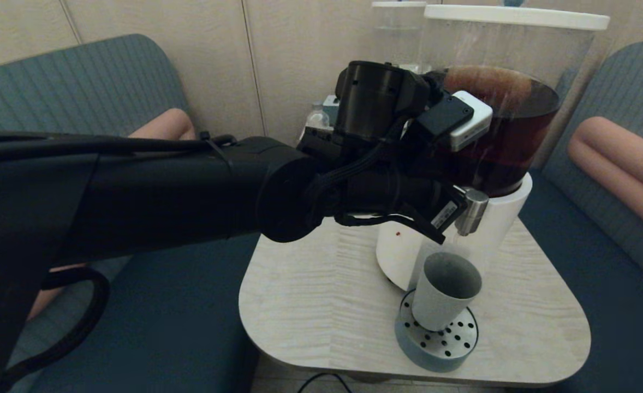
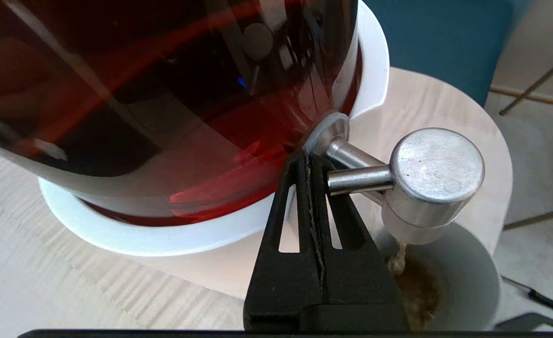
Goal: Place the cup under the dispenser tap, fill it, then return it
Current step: Turn off the faucet
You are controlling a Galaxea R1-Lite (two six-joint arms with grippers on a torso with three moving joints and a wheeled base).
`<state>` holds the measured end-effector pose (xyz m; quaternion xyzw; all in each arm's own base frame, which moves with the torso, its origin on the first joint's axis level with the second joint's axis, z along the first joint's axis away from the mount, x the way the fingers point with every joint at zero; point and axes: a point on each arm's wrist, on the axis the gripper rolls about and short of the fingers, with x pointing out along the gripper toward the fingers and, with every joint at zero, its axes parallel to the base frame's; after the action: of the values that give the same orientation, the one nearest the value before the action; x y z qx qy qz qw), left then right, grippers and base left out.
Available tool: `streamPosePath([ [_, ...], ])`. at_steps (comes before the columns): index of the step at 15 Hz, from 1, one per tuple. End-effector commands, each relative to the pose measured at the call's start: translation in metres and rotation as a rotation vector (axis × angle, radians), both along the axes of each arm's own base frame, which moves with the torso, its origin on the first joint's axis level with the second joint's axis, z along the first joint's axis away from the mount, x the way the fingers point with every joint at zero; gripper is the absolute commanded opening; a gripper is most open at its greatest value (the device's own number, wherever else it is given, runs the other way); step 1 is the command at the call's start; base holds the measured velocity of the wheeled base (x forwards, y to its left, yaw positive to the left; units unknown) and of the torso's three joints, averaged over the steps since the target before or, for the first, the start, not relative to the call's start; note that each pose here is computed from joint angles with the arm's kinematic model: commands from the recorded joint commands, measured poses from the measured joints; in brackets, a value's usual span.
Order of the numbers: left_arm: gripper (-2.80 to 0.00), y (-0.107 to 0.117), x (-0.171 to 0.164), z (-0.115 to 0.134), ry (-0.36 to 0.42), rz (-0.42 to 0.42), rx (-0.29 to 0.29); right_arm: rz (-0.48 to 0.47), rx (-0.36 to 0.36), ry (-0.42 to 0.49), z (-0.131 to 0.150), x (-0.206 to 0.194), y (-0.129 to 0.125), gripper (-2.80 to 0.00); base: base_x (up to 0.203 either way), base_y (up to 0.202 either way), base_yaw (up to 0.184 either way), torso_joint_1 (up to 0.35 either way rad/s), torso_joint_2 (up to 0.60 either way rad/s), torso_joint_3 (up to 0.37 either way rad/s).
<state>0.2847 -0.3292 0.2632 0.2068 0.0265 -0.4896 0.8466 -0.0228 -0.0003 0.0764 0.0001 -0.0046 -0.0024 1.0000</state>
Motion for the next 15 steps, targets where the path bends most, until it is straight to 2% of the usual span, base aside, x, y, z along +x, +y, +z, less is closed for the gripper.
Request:
streamPosePath([
  [1, -2.80, -0.001, 0.001, -0.003, 0.003, 0.000, 0.008, 0.000, 0.000, -0.002, 0.000, 0.000, 0.000, -2.80, 0.000, 0.000, 0.000, 0.000, 0.00, 0.000],
  [8, -2.80, 0.004, -0.001, -0.017, 0.033, 0.000, 0.055, 0.000, 0.000, -0.002, 0.000, 0.000, 0.000, -2.80, 0.000, 0.000, 0.000, 0.000, 0.00, 0.000],
  [12, -2.80, 0.018, -0.004, -0.028, 0.069, 0.018, 0.095, 0.000, 0.000, -0.002, 0.000, 0.000, 0.000, -2.80, 0.000, 0.000, 0.000, 0.000, 0.00, 0.000],
  [15, -2.80, 0.028, -0.005, -0.028, 0.054, 0.033, 0.070, 0.000, 0.000, -0.002, 0.000, 0.000, 0.000, -2.80, 0.000, 0.000, 0.000, 0.000, 0.00, 0.000],
])
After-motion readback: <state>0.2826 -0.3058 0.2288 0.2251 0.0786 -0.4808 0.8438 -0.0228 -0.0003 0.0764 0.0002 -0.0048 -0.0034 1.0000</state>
